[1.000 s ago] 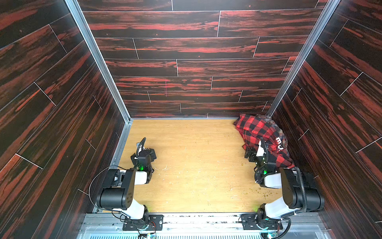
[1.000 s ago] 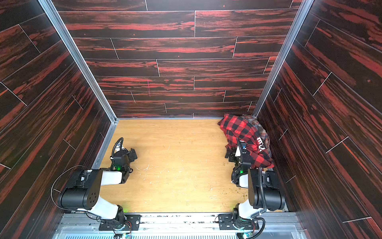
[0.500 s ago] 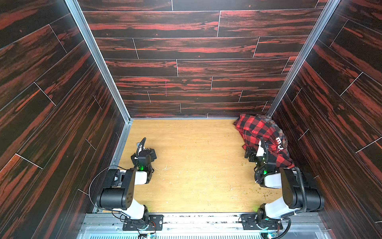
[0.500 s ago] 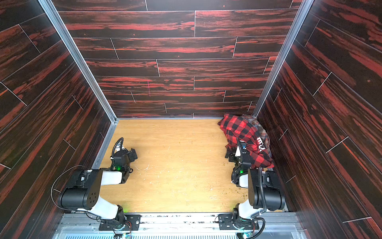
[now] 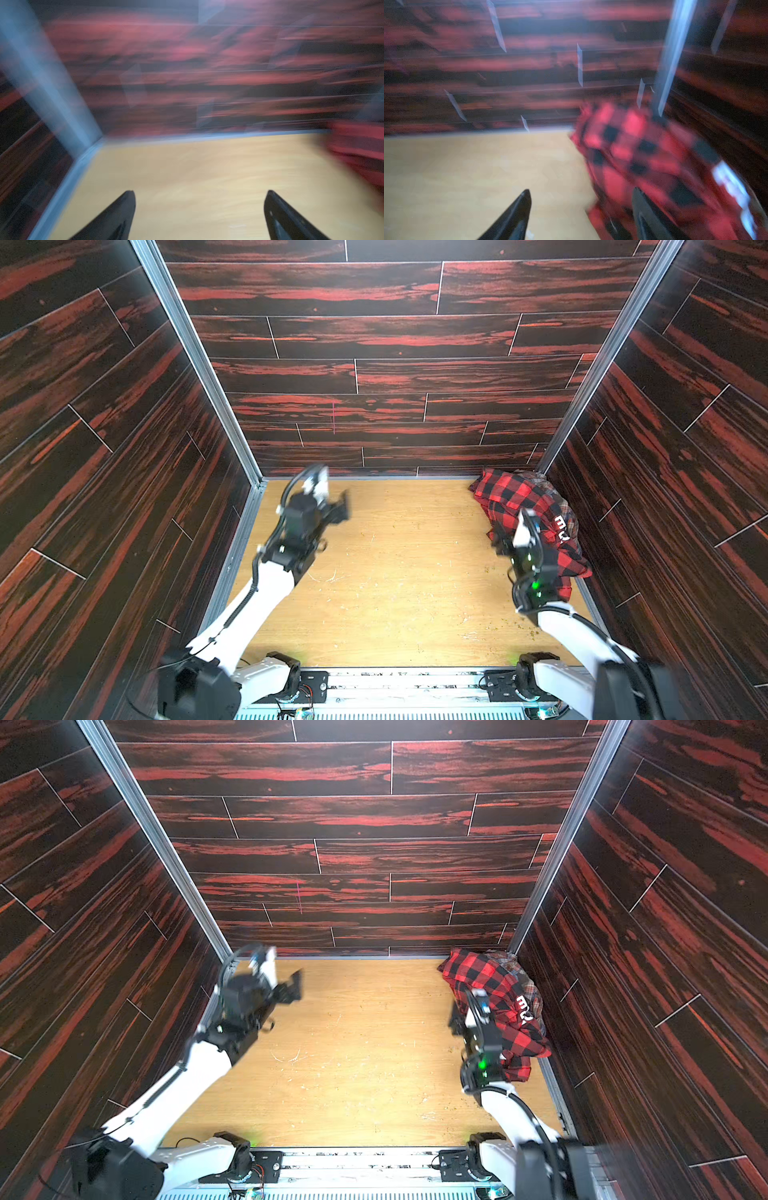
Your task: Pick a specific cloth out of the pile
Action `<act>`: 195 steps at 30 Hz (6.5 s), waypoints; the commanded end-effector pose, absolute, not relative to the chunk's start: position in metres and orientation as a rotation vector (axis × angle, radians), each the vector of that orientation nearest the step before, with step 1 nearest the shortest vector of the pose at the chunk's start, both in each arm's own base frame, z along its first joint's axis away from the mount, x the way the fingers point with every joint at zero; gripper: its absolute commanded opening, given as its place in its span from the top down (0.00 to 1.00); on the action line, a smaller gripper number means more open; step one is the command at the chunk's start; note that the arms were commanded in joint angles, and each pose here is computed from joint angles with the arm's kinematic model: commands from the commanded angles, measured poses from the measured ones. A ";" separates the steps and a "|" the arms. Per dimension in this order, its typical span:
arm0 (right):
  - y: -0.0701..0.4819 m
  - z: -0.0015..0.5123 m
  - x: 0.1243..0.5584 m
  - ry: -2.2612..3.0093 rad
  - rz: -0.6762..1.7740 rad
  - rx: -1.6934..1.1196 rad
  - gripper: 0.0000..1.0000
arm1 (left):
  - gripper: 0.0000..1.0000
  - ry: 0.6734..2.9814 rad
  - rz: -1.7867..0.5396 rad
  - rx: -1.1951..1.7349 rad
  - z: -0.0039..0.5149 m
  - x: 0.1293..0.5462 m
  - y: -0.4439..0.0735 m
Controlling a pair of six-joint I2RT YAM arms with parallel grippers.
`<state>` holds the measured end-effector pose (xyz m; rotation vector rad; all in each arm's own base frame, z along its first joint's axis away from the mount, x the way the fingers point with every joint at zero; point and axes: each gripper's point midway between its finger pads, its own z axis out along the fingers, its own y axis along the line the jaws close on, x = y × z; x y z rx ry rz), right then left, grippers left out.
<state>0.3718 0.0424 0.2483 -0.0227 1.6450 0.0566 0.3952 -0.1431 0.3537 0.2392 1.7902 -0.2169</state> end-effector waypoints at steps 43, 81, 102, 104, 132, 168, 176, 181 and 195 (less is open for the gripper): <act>0.009 0.033 0.589 2.493 -1.055 -0.617 0.69 | 0.01 1.913 -0.372 0.424 0.283 0.378 -0.184; 0.093 0.670 0.460 1.145 -0.351 -0.113 1.00 | 0.01 1.936 -0.354 0.423 0.282 0.383 -0.184; 0.422 0.564 0.445 1.111 0.477 -0.529 1.00 | 0.01 2.001 0.143 -0.131 0.312 0.255 -0.015; 0.439 0.533 0.450 1.195 0.530 -0.543 1.00 | 0.01 2.046 0.169 -0.163 0.300 0.244 -0.007; 0.323 0.253 0.359 1.877 0.645 -0.517 0.01 | 0.17 2.566 -0.090 -0.839 0.084 0.358 0.011; 0.295 0.213 0.298 1.943 0.725 -0.505 0.01 | 1.00 2.203 -0.030 -0.409 0.337 0.450 0.021; 0.284 0.226 0.302 1.907 0.664 -0.475 0.01 | 1.00 1.812 -0.128 -0.281 0.509 0.448 0.010; 0.282 0.223 0.300 1.923 0.662 -0.475 0.01 | 1.00 1.639 -0.178 -0.282 0.557 0.447 0.009; 0.283 0.217 0.300 1.937 0.657 -0.479 0.01 | 1.00 1.730 -0.403 -0.250 0.519 0.474 -0.030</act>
